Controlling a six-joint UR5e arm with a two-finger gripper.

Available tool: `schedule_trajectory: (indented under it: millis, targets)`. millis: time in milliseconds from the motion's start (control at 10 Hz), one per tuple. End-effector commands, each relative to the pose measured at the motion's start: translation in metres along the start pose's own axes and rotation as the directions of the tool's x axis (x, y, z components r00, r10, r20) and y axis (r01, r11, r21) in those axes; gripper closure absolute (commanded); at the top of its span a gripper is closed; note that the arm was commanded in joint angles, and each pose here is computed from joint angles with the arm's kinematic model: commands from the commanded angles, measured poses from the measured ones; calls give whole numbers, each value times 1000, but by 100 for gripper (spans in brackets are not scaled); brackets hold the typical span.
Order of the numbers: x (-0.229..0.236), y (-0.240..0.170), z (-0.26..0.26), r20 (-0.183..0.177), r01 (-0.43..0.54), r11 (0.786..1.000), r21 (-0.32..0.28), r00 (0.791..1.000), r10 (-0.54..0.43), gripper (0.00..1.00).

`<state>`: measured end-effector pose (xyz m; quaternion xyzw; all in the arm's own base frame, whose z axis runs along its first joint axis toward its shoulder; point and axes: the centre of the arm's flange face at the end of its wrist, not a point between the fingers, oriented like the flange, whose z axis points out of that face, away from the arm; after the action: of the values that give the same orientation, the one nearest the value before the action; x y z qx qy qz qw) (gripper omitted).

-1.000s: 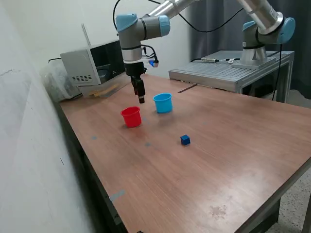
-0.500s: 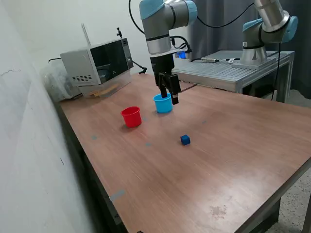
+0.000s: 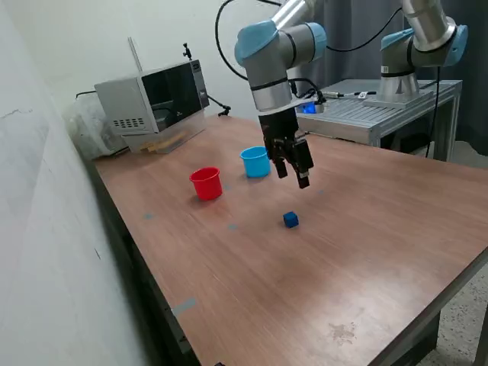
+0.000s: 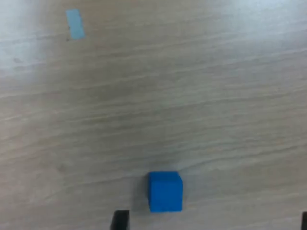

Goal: Place red objects in the red bin, and blue objects in the blue bin.

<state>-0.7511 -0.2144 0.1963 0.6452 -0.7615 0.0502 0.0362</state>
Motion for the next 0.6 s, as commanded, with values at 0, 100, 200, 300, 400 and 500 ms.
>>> schedule_trajectory:
  millis: [0, 100, 200, 300, 400, 500]
  targets:
    - [-1, 5, 29, -3, 2, 1000, -5, 1000, -2, 0]
    - [-2, 8, 41, -2, 2, 1000, -6, 1000, -2, 0]
    - [-3, 9, 51, 1, 2, 1000, -5, 1000, -1, 0]
    - [-5, 10, 64, 8, 0, 1000, 9, 1000, 0, 0]
    - [-6, 10, 74, 11, -1, 1000, 13, 1000, 1, 0]
    - [-7, 11, 81, 14, -2, 1000, 17, 1000, 1, 0]
